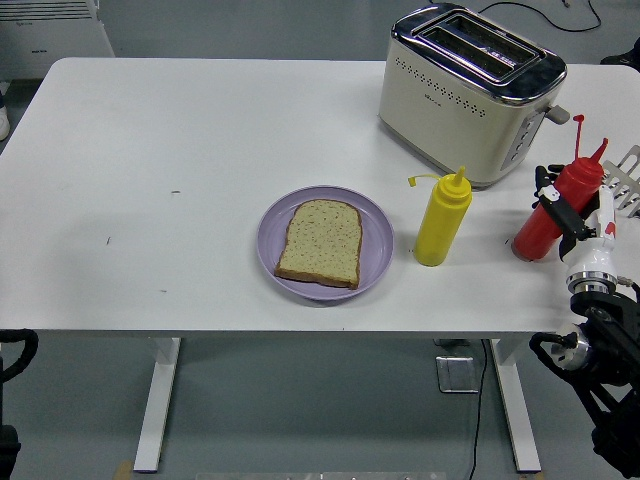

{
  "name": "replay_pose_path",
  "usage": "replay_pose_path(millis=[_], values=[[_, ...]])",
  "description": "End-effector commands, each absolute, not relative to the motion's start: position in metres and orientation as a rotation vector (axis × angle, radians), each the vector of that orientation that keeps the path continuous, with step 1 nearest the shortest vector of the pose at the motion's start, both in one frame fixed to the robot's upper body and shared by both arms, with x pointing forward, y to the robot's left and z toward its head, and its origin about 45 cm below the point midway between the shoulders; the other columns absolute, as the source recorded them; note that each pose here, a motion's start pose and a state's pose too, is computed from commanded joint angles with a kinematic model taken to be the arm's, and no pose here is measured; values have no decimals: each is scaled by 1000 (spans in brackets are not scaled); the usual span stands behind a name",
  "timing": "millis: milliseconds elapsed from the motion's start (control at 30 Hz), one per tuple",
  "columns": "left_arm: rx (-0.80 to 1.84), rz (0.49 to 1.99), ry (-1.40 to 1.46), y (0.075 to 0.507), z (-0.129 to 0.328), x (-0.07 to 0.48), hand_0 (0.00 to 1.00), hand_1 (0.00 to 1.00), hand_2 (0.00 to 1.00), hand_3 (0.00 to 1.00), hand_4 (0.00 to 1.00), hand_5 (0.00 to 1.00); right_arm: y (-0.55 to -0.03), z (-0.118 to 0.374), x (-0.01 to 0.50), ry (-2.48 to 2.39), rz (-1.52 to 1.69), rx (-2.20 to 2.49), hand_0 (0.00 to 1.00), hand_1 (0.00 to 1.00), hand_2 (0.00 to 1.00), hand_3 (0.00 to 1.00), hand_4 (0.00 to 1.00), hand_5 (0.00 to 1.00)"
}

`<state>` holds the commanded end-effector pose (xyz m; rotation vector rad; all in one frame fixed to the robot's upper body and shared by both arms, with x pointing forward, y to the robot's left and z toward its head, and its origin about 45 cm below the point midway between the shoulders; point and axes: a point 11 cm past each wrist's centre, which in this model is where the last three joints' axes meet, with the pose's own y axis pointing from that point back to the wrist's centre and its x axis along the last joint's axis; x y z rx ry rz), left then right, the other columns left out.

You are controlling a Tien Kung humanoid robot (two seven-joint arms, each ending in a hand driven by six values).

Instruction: Pick up the cup,pour liquid into bread,place the cup on the desk

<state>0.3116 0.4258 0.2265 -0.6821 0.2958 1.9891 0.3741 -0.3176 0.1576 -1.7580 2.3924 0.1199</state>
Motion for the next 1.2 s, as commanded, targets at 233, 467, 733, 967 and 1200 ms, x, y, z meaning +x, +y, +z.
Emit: replay_pose_path(millis=[233,467,733,967,1200], values=[[-683,1990,295,426,227,312,750,758,768,666,625,998,-322,161,375,2360,199,-1697,30,107,272,372,737,148],[-682,1991,293,426,227,312,749,758,768,666,622,998,-327,169,376,2332,232,-1645,2,46,209,358,730,134],[-681,1990,294,426,227,312,749,758,768,666,621,998,-328,185,378,2288,207,-1649,2,6,178,334,742,153],[-680,1990,293,425,227,312,749,758,768,666,621,998,-329,201,380,2255,167,-1655,2,2,141,304,760,169],[-677,1989,295,425,226,311,749,758,768,666,620,998,-331,219,380,2233,82,-1692,2,2,128,296,781,171]])
